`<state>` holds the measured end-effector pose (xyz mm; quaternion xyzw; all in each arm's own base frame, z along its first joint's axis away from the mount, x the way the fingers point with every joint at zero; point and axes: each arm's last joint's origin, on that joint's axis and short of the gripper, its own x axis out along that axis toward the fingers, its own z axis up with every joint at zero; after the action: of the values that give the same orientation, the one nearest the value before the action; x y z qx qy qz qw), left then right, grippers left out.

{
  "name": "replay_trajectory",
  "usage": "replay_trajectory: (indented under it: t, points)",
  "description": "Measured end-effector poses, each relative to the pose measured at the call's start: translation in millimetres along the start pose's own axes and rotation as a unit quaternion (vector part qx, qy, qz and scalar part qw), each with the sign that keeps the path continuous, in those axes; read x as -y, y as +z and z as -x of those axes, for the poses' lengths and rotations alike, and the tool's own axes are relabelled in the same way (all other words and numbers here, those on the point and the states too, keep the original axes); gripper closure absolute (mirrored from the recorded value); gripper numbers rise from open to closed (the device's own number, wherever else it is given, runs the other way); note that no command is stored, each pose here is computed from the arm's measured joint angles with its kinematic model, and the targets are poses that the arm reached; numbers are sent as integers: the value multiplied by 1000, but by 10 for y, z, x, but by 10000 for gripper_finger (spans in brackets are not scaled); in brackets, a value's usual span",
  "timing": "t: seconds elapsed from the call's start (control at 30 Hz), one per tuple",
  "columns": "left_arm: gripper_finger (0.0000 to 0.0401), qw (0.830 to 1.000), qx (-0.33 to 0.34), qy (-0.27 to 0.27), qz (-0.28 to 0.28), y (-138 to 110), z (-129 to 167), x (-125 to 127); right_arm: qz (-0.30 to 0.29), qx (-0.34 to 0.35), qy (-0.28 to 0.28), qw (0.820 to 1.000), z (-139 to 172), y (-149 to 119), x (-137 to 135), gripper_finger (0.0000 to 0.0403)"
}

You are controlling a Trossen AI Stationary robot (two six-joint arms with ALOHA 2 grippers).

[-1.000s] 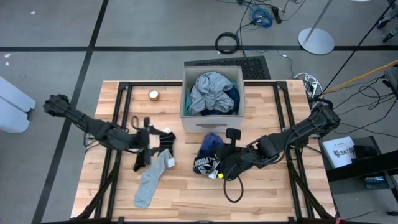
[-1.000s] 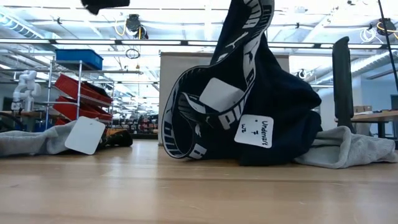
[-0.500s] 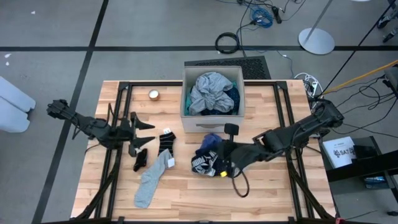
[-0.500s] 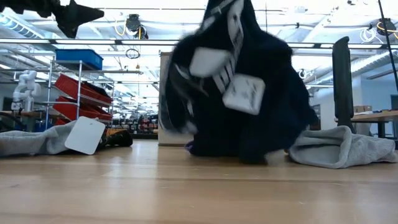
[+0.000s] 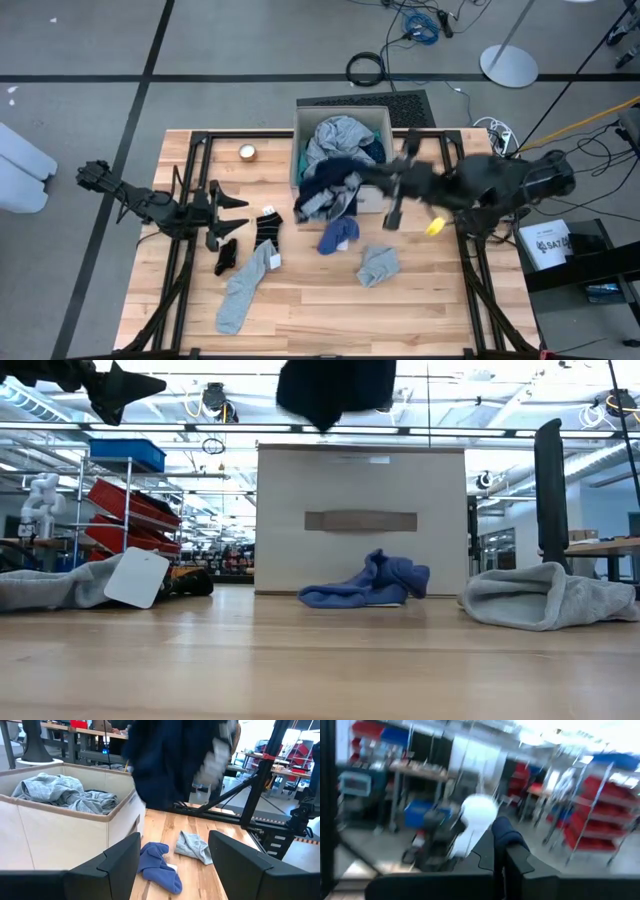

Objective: Sort clothes
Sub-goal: Put the dark blue boxers into the laundry organizer

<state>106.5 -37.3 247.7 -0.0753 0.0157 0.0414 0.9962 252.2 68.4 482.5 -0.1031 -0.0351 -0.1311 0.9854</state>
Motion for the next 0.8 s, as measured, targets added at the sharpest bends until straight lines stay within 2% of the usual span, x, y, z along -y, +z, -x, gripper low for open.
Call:
replay_trajectory:
  t: [0.17,0.37,0.57,0.8]
  points:
    - [157,1000,0,0,2,1,0,0,26,61,-49,997,94,237,289,403]
    - [157,1000,0,0,2,1,0,0,40,77,-113,990,64,344,604,403]
    - [157,1000,0,0,2,0,0,0,42,54,-167,984,-39,249,893,403]
    - [157,1000,0,0,2,1,0,0,1,22,-154,988,-240,37,1151,403]
